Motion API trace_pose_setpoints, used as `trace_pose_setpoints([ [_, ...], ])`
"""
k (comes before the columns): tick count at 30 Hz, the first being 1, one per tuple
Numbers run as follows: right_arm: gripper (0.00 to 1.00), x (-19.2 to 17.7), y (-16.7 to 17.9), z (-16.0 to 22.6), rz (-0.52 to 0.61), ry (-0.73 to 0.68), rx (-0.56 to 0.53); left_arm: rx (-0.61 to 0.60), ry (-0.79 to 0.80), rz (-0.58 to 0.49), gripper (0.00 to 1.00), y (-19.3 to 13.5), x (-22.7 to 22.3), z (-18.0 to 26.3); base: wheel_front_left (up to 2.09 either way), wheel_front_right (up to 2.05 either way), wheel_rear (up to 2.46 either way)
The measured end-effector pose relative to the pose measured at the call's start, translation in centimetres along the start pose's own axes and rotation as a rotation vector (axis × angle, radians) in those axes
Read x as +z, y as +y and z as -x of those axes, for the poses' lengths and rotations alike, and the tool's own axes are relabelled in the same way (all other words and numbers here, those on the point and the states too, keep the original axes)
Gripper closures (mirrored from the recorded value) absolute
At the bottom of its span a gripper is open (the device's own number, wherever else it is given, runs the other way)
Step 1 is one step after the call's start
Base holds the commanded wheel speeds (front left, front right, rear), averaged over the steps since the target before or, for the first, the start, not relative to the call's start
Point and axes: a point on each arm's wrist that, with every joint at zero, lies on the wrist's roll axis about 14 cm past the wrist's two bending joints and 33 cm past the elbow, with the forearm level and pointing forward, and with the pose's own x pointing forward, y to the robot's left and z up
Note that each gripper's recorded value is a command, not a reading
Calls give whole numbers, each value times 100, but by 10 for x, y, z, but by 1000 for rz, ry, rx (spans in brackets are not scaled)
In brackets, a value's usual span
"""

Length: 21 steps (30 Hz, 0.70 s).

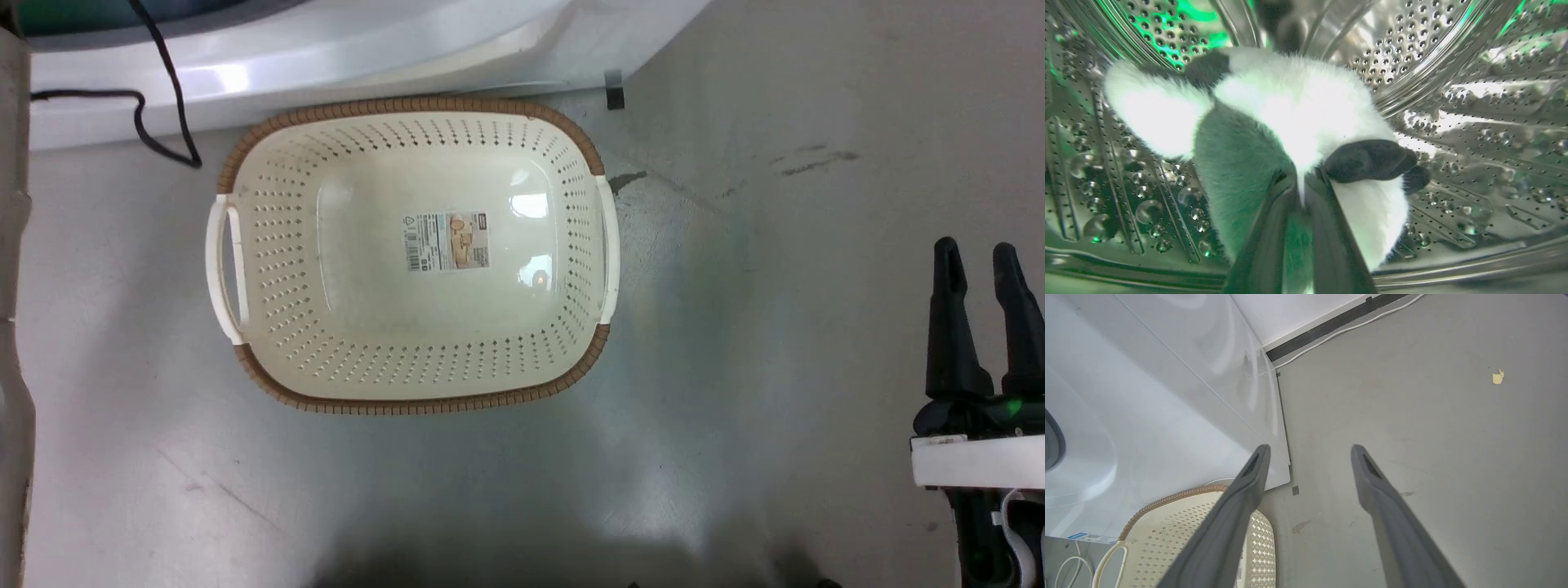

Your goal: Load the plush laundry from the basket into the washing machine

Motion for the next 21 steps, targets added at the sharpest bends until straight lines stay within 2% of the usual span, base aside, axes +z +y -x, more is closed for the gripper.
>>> trace_pose_setpoints([
  [8,0,-10,-7,-2,2,22,-16,5,99,21,100,-1,-26,-10,0,0,0],
  [9,0,-11,-8,-2,3,23,-17,7,104,27,56,0,-27,-11,0,0,0],
  [10,0,-11,-8,-2,3,24,-17,8,114,30,56,0,-29,-11,0,0,0],
  [11,0,-11,-8,-2,3,25,-18,8,118,30,0,0,-29,-12,0,0,0],
  [13,0,-11,-8,-2,3,25,-17,11,146,69,0,-1,-31,-13,0,0,0],
  [21,0,-5,-1,-2,-2,11,0,8,189,111,0,-2,-31,-7,0,0,0],
])
